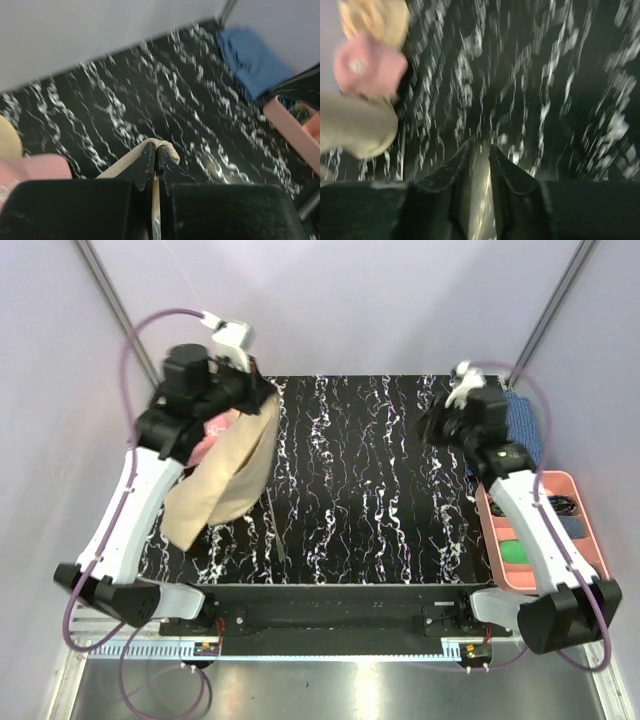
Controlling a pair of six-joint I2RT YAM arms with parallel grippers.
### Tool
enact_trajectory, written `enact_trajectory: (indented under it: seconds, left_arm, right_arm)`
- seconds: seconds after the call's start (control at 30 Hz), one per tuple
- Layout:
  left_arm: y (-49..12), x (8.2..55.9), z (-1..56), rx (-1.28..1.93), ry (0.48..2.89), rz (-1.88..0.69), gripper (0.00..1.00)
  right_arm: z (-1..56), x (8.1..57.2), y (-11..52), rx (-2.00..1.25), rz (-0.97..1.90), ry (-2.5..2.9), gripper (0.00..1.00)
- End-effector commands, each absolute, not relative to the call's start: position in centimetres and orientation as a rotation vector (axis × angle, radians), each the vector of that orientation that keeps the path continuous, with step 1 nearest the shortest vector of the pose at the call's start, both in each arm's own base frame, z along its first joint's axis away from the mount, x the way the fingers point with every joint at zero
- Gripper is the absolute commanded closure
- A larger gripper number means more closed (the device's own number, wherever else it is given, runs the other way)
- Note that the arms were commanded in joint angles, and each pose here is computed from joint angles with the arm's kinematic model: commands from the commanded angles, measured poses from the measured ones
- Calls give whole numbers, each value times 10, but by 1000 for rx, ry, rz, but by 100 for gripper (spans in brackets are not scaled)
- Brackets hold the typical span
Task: Fold the napkin, place the utensils inside, and roll it up
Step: Move the napkin to the centre of the board
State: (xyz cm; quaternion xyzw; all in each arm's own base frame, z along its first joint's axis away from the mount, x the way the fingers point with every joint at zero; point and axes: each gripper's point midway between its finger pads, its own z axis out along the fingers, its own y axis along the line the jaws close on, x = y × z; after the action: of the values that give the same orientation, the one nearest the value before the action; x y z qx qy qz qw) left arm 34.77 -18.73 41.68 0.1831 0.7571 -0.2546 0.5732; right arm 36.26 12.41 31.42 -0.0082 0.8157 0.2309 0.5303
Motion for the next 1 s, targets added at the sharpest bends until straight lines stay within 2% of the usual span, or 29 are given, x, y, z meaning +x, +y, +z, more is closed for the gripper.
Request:
enact_trajectory:
  seconds: [0.0,0.03,0.17,0.27,0.33,0.5,0.53,0.63,0.67,0.73,0.77,0.87,0.97]
  left_arm:
    - [-232,333,431,546,1701,-655,100]
    - [-247,328,433,573,1694,-683,100]
    - [-296,323,450,628,1652,-754,100]
    - [-329,316,465,664,1604,-824,100]
    - [-338,317,471,651,1592,-860,100]
    - [-301,331,457,575,1620,-667,100]
    - [-286,341,422,567,1699,-613,100]
    - [-231,348,381,489,1801,-490,100]
    - [-212,350,335,468,1908,-413,100]
    - [-172,346,306,390,1977,-295,100]
    - [-150,341,267,350,2067,-192,100]
    - [-108,331,243,244,2113,-37,100]
    - [-99,320,224,234,2142,-35,100]
  right_arm:
    - [289,342,149,-23,763,1974,66]
    - [279,339,147,-18,749,1993,56]
    - [273,333,139,4,709,1999,34]
    - [272,331,133,43,679,2001,27]
    - [270,329,130,63,668,2002,25]
    - [254,322,132,70,686,2043,21]
    - [245,319,133,71,698,2067,21]
    - [219,308,143,81,773,2142,21]
    - [212,303,148,77,797,2163,21]
    - [188,290,155,87,829,2226,21]
    - [179,280,167,74,855,2261,21]
    - [151,259,184,87,888,2346,24]
    - [132,236,208,64,957,2415,25]
